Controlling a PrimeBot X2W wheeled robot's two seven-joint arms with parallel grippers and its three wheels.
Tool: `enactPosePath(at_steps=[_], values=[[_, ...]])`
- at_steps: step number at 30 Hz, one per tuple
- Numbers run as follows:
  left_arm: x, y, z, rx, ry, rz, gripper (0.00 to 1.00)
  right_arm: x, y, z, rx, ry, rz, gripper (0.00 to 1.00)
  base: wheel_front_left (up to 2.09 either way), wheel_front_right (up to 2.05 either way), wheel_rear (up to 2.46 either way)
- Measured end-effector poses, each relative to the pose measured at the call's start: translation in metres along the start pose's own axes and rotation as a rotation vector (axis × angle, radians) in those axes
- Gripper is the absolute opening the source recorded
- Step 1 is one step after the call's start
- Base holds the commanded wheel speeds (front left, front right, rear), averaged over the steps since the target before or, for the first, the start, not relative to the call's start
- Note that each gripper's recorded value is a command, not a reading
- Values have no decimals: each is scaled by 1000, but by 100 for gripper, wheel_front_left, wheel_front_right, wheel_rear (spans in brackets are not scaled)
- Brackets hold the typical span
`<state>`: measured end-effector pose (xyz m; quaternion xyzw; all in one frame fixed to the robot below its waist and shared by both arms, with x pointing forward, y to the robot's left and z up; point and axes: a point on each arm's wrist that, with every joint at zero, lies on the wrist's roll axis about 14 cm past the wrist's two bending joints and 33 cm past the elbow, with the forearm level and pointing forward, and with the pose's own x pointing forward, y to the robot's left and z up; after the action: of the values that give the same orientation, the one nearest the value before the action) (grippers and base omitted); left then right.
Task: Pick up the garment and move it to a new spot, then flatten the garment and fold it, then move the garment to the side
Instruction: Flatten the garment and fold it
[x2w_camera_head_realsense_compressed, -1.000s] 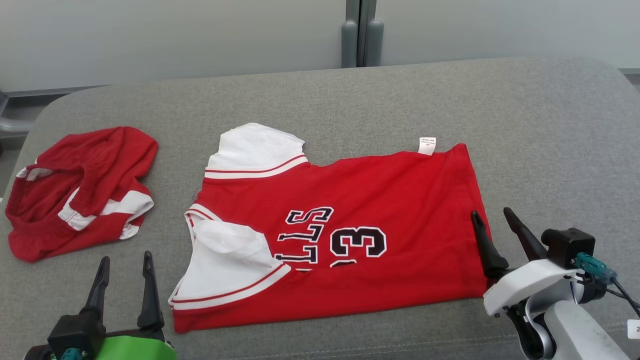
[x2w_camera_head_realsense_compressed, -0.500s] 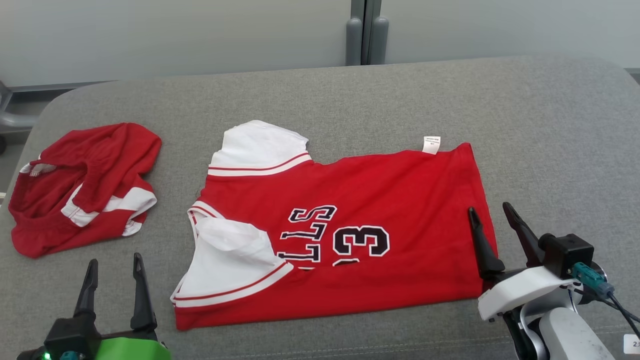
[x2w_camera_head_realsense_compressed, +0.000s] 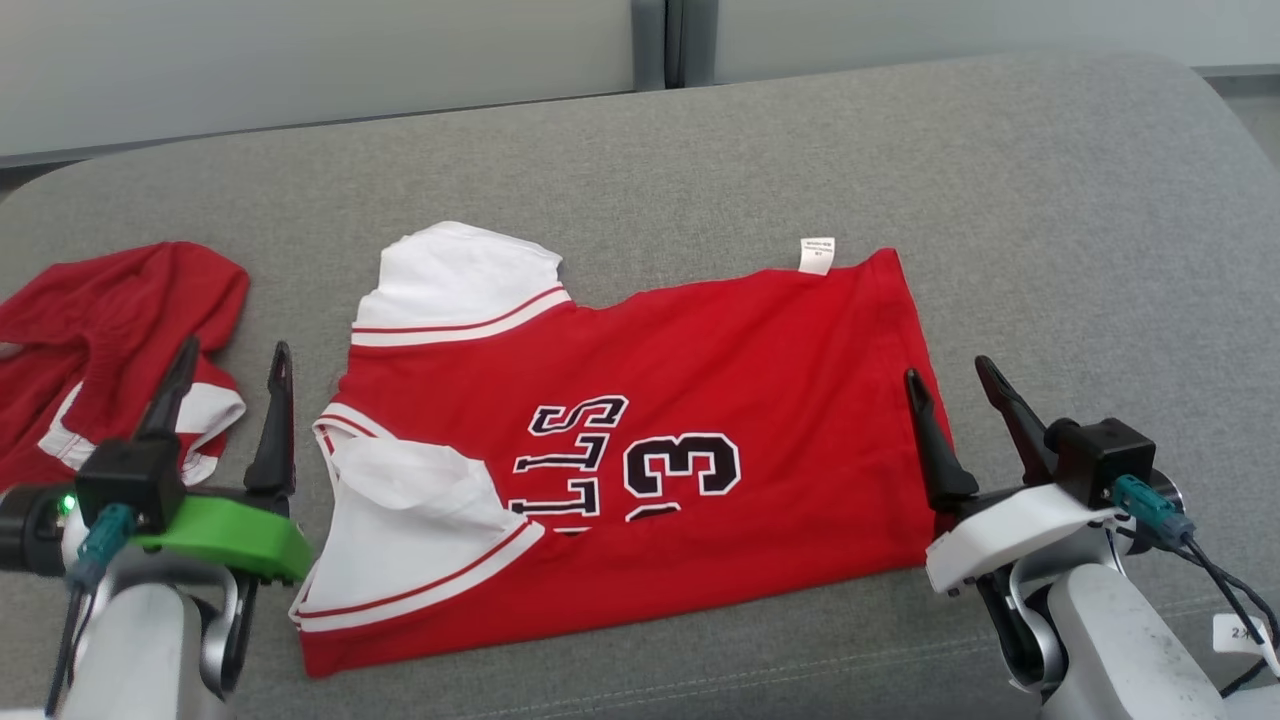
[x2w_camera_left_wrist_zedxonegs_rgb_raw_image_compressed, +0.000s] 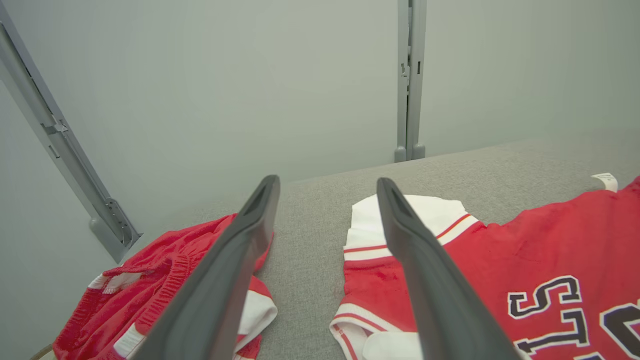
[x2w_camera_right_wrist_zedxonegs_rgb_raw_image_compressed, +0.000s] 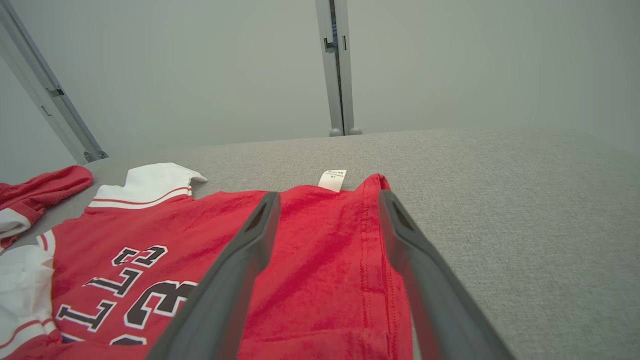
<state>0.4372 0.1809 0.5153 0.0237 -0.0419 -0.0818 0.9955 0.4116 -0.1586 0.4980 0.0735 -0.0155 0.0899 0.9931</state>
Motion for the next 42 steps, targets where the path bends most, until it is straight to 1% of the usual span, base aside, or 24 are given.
enactPosePath(at_steps=[2, 5, 10, 12, 15, 16, 19, 21, 28, 37, 42], values=[[17, -2, 1, 0, 9, -32, 100, 4, 0, 0, 0, -2, -1, 100, 0, 0, 0], [43, -9, 2, -56, 23, -80, 100, 9, -1, 0, 5, -3, -6, 100, 0, 0, 0], [79, -4, -4, -73, 85, -137, 100, 18, -6, -2, 15, -4, -26, 100, 0, 0, 0], [92, -4, -11, -85, 122, -157, 100, 21, -12, -4, 15, 0, -42, 100, 0, 0, 0], [107, -1, -27, -73, 189, -183, 100, 24, -18, -10, 19, 11, -62, 100, 0, 0, 0], [118, 0, -37, -100, 228, -188, 100, 25, -22, -14, 20, 20, -75, 100, 0, 0, 0], [130, 0, -55, -154, 298, -188, 100, 27, -29, -22, 19, 40, -94, 100, 0, 0, 0], [136, 1, -69, -127, 353, -203, 100, 29, -32, -26, 18, 47, -101, 100, 0, 0, 0], [156, -7, -107, -171, 473, -226, 100, 32, -42, -41, 15, 83, -128, 100, 0, 0, 0], [173, -21, -132, -248, 539, -230, 100, 31, -51, -53, 8, 114, -152, 100, 0, 0, 0], [178, -32, -142, -251, 573, -252, 100, 32, -54, -54, 4, 119, -157, 100, 0, 0, 0]])
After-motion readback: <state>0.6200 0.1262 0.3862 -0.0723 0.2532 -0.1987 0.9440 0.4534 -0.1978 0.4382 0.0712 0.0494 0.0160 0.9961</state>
